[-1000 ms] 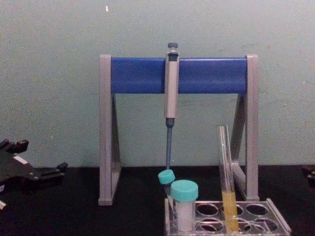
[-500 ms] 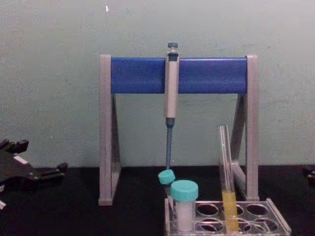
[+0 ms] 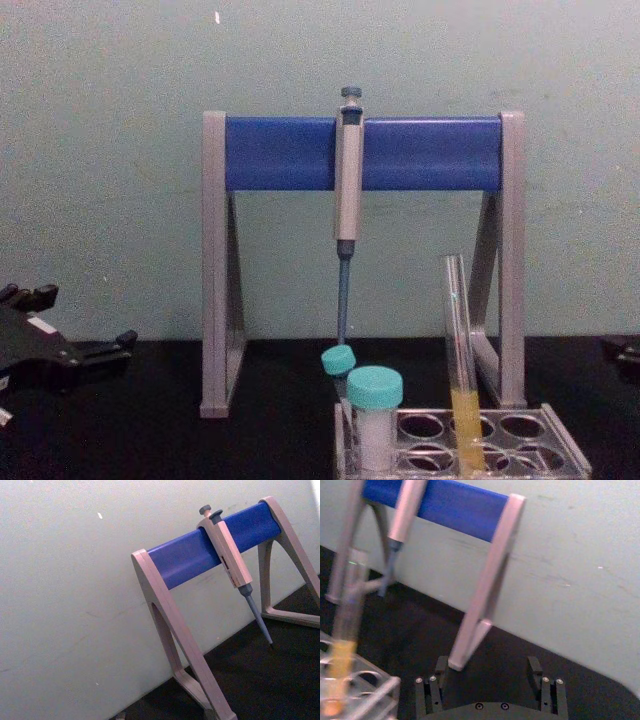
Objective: Pick up the test tube from the test tube rack, shake it, then place it back into the test tube rack.
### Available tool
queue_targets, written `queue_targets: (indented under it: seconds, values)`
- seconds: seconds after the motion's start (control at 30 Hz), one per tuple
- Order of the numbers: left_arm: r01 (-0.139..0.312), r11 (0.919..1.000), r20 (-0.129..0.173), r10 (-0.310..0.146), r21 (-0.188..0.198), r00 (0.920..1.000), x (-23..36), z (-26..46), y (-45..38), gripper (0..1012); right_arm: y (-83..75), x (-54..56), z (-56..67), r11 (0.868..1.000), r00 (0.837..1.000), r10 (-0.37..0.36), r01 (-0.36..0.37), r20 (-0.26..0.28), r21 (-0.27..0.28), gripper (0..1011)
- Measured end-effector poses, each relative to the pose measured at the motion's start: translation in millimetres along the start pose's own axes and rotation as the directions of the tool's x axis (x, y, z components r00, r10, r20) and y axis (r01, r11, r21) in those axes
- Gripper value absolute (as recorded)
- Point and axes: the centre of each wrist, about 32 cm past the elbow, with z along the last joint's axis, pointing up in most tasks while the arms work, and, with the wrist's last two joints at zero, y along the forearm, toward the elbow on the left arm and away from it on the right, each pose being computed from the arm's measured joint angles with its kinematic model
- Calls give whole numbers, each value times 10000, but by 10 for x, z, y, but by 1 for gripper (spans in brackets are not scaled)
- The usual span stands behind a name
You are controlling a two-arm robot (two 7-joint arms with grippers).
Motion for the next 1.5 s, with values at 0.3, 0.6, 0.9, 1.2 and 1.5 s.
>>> queue_targets:
  seconds: [0.3,0.6,0.9,1.2,1.5]
  values:
    - [0,10000,0,0,0,10000,0,0,0,1010,-129,-44,170,9885,9817,1509,-1502,-1161,147,1000]
    - [-1,10000,0,1,0,10000,0,0,0,1009,-124,-49,268,9579,9331,2819,-2867,-2231,109,1000]
    - [0,10000,0,0,1,10000,0,0,0,1010,46,-34,342,9264,8873,3675,-3757,-2785,254,1000]
    - [0,10000,0,0,1,10000,0,0,0,1010,417,8,370,9050,8625,4092,-4253,-2978,118,1000]
    - [0,10000,-1,0,1,10000,0,0,0,1010,684,-7,392,8876,8508,4402,-4606,-2871,-38,1000]
